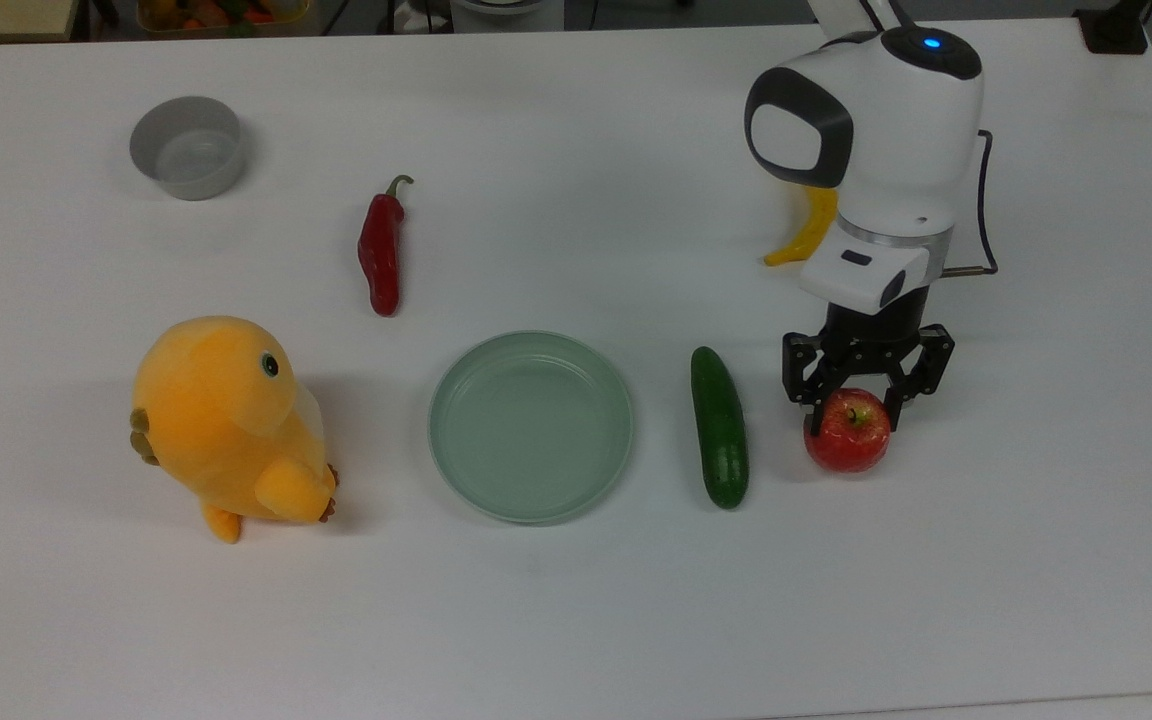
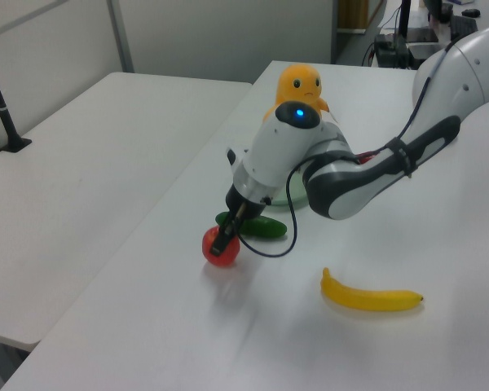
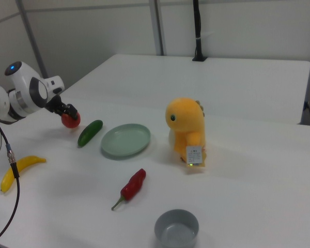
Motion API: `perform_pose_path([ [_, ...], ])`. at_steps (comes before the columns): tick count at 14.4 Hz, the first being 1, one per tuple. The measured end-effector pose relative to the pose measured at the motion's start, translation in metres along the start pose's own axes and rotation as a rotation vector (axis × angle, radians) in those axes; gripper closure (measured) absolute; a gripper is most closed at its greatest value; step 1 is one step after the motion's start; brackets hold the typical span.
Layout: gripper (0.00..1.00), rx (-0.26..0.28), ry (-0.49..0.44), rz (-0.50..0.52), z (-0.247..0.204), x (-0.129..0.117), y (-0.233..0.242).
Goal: Put the red apple in the bowl
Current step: 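Lift the apple and carry it toward the grey metal bowl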
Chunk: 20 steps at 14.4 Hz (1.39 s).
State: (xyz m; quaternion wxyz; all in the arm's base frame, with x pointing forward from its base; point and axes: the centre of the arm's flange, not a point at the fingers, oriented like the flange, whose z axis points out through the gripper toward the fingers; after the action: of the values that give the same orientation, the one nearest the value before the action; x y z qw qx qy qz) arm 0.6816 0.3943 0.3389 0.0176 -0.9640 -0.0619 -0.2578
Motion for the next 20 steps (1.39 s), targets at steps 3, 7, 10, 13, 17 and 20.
perform_pose_path([
  [3,0.30,-0.002,0.060,0.047,-0.038,0.034,0.031],
  [7,0.30,-0.020,0.131,0.116,-0.095,0.070,0.086],
  [10,0.30,-0.050,0.135,0.149,-0.125,0.072,0.128],
  [13,0.30,-0.101,0.080,0.133,-0.148,0.053,0.164],
  [17,0.30,-0.198,-0.078,0.095,-0.183,0.021,0.209],
  [20,0.30,-0.268,-0.207,0.092,-0.214,-0.001,0.242],
])
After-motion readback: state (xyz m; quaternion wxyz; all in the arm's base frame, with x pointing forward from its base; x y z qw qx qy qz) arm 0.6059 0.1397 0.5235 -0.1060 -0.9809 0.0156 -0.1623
